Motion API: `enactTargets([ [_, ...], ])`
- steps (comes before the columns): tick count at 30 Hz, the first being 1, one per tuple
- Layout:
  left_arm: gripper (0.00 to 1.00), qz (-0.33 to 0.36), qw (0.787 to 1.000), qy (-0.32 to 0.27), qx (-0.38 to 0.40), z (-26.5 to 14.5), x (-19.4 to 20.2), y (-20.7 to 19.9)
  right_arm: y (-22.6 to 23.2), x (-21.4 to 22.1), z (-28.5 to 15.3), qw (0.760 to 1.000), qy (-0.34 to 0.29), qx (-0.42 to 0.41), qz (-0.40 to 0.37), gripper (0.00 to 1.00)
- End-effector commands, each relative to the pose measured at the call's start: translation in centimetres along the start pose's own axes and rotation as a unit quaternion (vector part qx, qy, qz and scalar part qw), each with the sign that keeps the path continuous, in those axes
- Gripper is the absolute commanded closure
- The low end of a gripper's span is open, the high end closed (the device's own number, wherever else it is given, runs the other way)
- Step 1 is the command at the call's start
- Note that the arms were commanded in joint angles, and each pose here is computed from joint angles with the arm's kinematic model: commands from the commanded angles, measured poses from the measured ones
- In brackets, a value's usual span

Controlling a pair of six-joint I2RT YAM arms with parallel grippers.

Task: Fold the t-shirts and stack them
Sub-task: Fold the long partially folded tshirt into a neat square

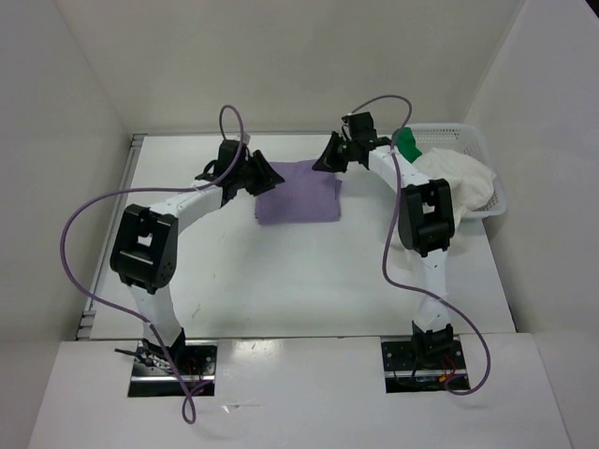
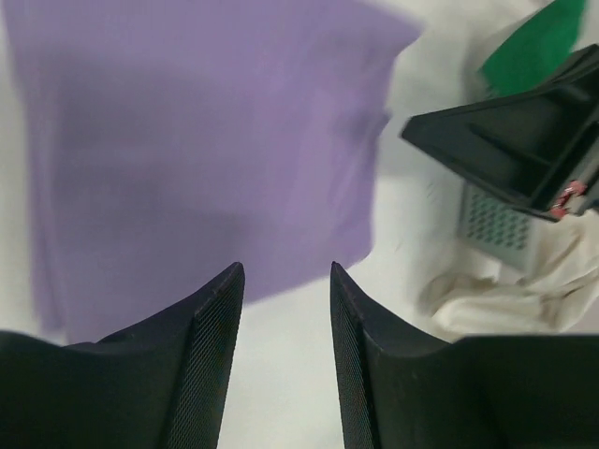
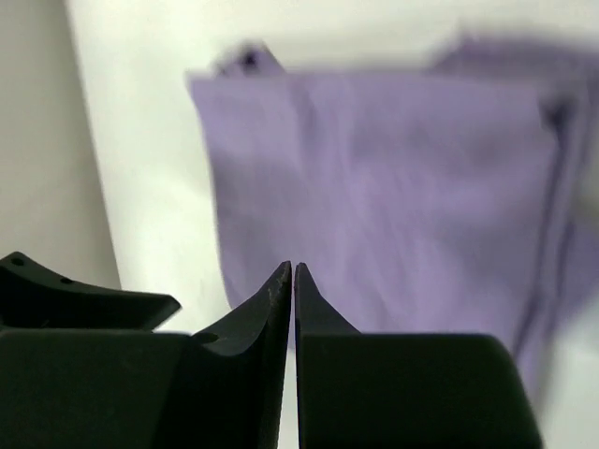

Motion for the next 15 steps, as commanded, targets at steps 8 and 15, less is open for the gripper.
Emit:
enactTargets([
  [8,0.51,-0.05,0.997,-0.054,0.026,9.2,-8.8,1.3,-2.3,-5.5,6.1,1.0,-0.011,0.013,0.019,0.95],
  [15,0.51,-0.081,0.995,-0.063,-0.017,11.7,-11.2,7.4,-6.4,-7.0,6.7,0.998,-0.02,0.036,0.056,0.97],
])
Point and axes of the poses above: each gripper's point midway between its finger pads, its own z axis out along the fingers, its own y axis along the line the jaws close on, x = y × z, the point moved 1 cm from there along -z, back along the fingers, and after that the axes turned 3 degrees about z, right-handed, at the moved point
